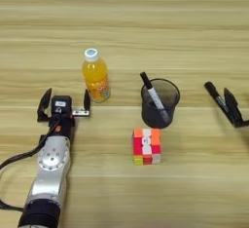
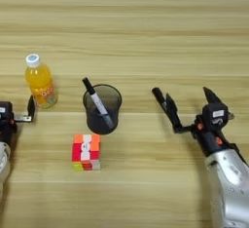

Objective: Move the objects on the table

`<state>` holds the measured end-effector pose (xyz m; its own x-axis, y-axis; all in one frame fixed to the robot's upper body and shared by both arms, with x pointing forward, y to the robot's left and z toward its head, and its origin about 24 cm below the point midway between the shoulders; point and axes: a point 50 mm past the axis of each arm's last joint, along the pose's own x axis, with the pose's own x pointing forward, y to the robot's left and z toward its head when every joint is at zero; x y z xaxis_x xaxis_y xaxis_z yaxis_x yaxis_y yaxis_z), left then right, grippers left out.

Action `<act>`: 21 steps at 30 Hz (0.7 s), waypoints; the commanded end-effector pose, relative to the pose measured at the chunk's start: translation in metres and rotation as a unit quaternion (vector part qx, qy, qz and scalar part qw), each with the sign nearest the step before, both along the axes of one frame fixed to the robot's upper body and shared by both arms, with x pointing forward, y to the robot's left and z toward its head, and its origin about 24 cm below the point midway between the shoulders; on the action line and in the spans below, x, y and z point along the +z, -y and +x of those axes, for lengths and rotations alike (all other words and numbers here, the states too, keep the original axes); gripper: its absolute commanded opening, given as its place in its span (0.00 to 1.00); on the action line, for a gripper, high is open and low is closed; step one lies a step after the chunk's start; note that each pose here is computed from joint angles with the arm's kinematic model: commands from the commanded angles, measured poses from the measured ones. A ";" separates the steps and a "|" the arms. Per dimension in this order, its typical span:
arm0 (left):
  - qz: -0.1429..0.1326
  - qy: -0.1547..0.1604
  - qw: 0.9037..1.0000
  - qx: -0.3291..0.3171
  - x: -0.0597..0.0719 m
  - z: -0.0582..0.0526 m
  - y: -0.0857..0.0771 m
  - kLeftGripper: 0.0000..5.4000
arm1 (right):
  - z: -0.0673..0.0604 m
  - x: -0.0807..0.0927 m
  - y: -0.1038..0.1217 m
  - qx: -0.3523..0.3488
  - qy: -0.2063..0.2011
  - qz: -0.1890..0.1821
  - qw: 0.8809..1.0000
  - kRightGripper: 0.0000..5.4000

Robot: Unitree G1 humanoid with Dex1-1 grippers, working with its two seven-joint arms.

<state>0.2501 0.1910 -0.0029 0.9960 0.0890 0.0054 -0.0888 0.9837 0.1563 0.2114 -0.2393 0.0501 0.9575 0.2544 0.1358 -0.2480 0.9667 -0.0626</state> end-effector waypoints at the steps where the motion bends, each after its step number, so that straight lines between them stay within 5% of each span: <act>1: 0.000 0.006 1.000 0.000 0.003 0.001 -0.001 1.00 | -0.013 -0.003 -0.004 0.073 -0.013 -0.013 0.997 1.00; 9: -0.001 0.003 1.000 0.002 0.001 0.001 -0.002 1.00 | -0.030 -0.014 -0.025 0.183 -0.020 -0.032 0.982 1.00; 21: -0.001 0.001 1.000 -0.001 0.000 0.002 0.000 1.00 | -0.041 -0.024 -0.079 0.329 -0.012 -0.070 0.942 1.00</act>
<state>0.2499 0.1911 -0.0041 0.9960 0.0891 0.0000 -0.0881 0.9842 0.1536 0.1716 -0.1672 0.0223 0.6380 0.7691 0.0379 -0.7609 0.6372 -0.1227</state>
